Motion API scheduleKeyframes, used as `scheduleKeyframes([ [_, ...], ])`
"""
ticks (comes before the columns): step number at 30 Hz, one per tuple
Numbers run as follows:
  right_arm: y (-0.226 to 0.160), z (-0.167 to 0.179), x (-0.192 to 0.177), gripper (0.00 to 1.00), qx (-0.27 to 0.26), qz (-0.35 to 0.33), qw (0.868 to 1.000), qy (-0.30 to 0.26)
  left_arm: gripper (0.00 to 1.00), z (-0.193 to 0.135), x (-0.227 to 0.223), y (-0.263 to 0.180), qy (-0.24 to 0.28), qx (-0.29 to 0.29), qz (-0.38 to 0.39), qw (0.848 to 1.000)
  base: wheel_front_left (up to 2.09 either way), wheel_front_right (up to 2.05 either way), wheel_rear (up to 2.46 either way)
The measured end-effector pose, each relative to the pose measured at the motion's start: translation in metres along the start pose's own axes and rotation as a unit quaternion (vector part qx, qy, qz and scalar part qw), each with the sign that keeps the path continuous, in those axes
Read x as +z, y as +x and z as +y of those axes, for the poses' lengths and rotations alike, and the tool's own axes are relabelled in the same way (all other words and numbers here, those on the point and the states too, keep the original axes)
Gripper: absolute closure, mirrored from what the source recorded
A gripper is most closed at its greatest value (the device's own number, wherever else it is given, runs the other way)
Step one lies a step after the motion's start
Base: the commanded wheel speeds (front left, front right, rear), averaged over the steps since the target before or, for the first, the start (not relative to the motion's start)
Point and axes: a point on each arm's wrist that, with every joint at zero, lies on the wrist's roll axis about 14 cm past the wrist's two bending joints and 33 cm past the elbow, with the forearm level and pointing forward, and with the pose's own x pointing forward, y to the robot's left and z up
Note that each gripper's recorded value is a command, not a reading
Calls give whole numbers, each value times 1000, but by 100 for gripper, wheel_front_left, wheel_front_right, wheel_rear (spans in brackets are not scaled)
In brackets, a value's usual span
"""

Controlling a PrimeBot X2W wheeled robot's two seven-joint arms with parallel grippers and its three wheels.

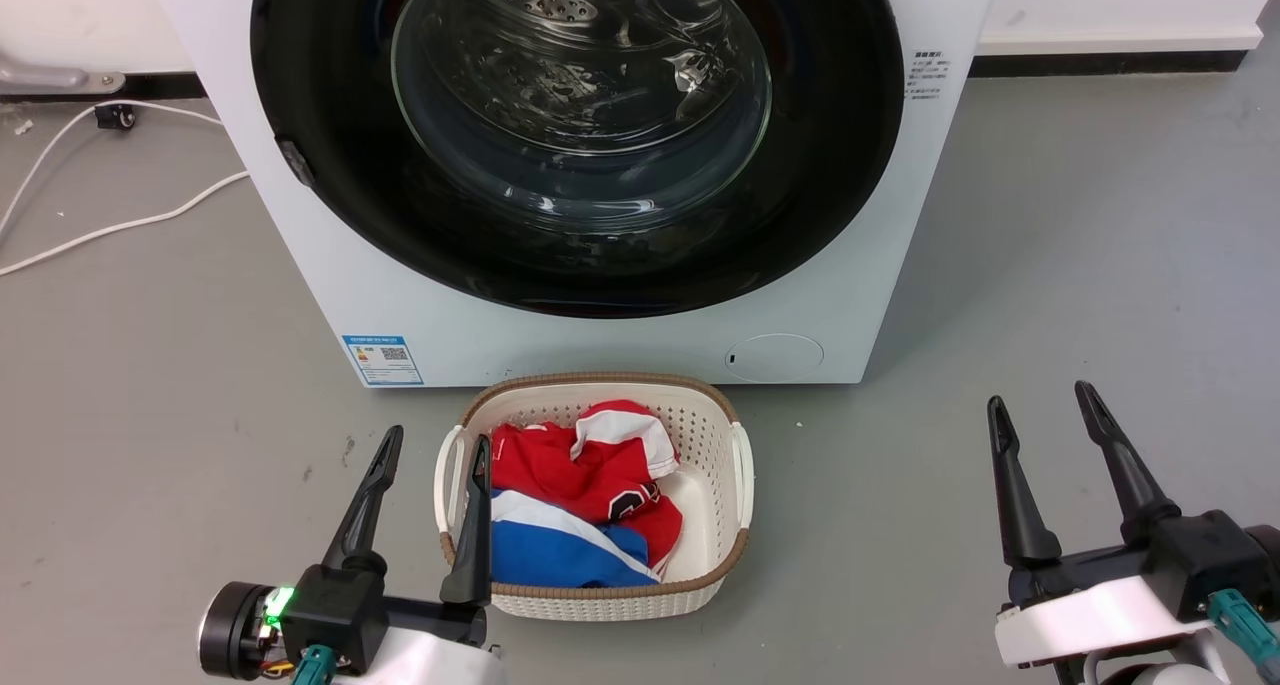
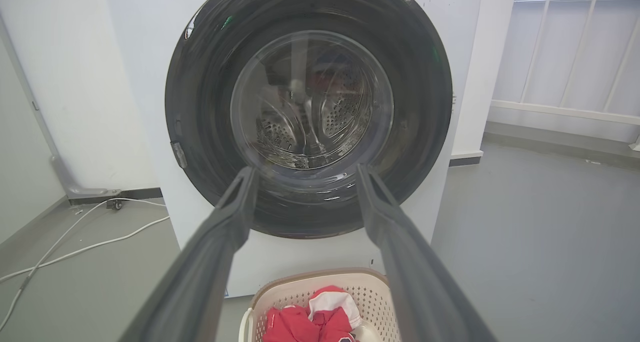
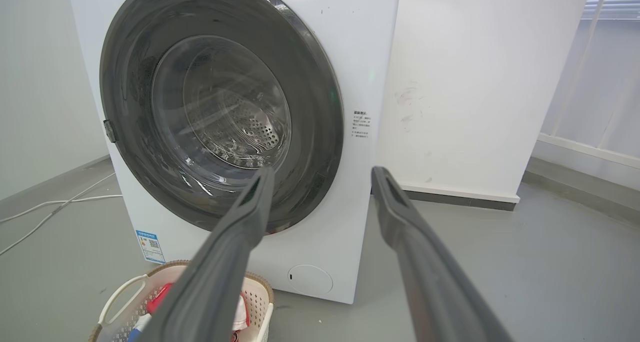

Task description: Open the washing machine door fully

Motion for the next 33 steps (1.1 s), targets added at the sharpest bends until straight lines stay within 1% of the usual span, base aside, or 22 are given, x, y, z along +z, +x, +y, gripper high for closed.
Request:
scheduleKeyframes([
  [7, 2, 3, -2, 0, 4, 2, 1000, 6, 0, 1, -2, 0, -3, 2, 2, 1000, 0, 0, 0],
  [8, 2, 4, -3, 42, 5, 3, 1000, 8, 0, 1, -2, 0, -4, 3, 3, 1000, 0, 0, 0],
  [9, 3, 6, -4, 100, 7, 4, 1000, 10, 0, 1, -3, 0, -4, 2, 4, 1000, 0, 0, 0],
  [11, 5, 5, -5, 100, 6, 5, 1000, 14, 0, 0, -5, 0, -6, 2, 7, 1000, 0, 0, 0],
  [15, 9, -8, -9, 100, -15, 7, 999, 32, 0, 0, -8, 3, -8, 2, 11, 1000, 0, 0, 0],
  [18, 17, -22, -11, 100, -41, 2, 997, 65, 0, 1, -12, 7, -11, 2, 14, 1000, 0, 0, 0],
  [21, 27, -30, -15, 100, -54, 2, 995, 83, 0, 1, -18, 11, -13, 1, 21, 1000, 0, 0, 0],
  [24, 41, -42, -24, 100, -79, 1, 989, 128, 0, 0, -23, 17, -15, -4, 26, 1000, 0, 0, 0],
  [26, 52, -49, -29, 100, -96, 1, 981, 169, 0, 0, -27, 20, -15, -6, 30, 999, 0, 0, 0],
  [29, 80, -62, -25, 100, -100, 1, 971, 215, 0, 1, -31, 25, -13, -7, 34, 999, 0, 0, 0],
  [33, 117, -85, -16, 100, -95, 17, 962, 257, 0, 3, -36, 32, -13, -8, 36, 999, 0, 0, 0],
])
